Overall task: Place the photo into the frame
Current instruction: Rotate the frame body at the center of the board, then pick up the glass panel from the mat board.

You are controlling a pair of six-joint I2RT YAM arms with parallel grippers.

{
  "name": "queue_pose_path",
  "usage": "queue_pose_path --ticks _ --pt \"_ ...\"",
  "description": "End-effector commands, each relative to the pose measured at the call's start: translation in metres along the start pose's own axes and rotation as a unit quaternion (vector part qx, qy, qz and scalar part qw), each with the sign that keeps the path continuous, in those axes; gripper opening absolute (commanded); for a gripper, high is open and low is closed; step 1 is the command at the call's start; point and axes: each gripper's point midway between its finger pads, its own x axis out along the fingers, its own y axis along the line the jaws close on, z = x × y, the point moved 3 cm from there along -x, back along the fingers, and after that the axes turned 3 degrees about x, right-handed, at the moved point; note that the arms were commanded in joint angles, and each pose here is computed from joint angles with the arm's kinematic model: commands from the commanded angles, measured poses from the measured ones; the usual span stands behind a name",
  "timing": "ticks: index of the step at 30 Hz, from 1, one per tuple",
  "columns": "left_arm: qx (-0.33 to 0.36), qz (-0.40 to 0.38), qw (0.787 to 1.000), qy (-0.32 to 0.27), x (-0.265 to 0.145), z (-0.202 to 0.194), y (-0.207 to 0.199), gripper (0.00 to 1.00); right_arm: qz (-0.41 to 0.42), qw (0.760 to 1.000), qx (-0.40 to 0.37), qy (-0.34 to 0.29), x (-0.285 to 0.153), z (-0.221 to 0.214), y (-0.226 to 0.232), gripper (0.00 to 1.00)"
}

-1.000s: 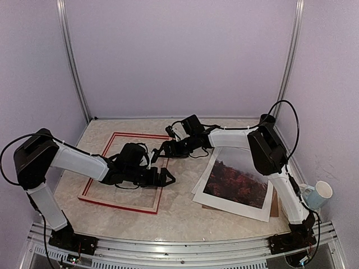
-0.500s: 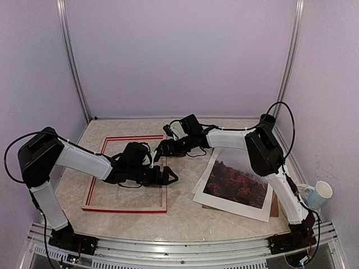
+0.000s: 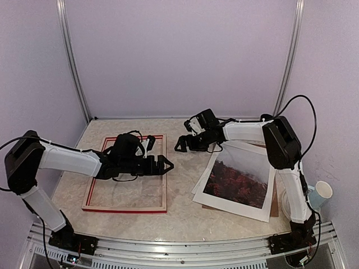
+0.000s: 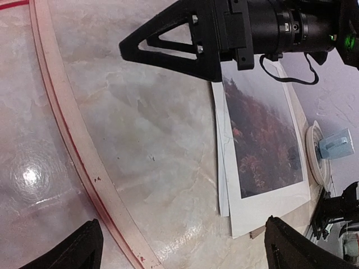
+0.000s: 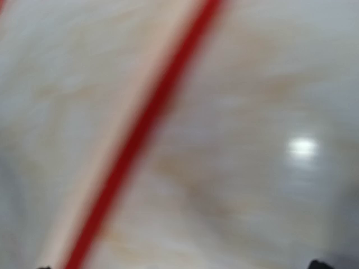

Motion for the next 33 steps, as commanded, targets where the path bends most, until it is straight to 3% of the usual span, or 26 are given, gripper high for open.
queue_pose_path --ticks 1,7,12,17,23,30,33 --pt "0.022 0.024 0.999 -0.037 -0.016 0.017 0.0 0.99 -0.148 0.987 -0.014 -0.056 -0.059 0.031 -0.019 0.99" --pt "0.007 0.067 0.993 -0.094 -0.036 0.05 -0.006 0.99 -0.233 0.966 -0.074 -0.087 -0.122 0.036 -0.018 0.99" --pt "0.042 0.085 0.986 -0.135 -0.054 0.068 -0.014 0.99 -0.165 0.971 -0.055 -0.165 -0.174 0.035 0.001 0.99" --pt "0.022 0.06 0.985 -0.163 -0.07 0.071 -0.015 0.99 -0.149 0.975 -0.007 -0.164 -0.205 0.007 -0.003 0.99" --pt "0.063 0.052 0.989 -0.125 -0.055 0.065 -0.04 0.99 -0.182 0.97 0.068 -0.149 -0.235 -0.041 -0.023 0.99" --pt "0.073 0.005 0.996 -0.046 -0.017 0.036 -0.068 0.99 -0.142 0.975 0.148 -0.086 -0.24 -0.104 -0.026 0.99" --pt "0.073 -0.014 0.997 -0.025 -0.008 0.027 -0.079 0.99 -0.189 0.964 0.173 -0.074 -0.247 -0.125 -0.04 0.99"
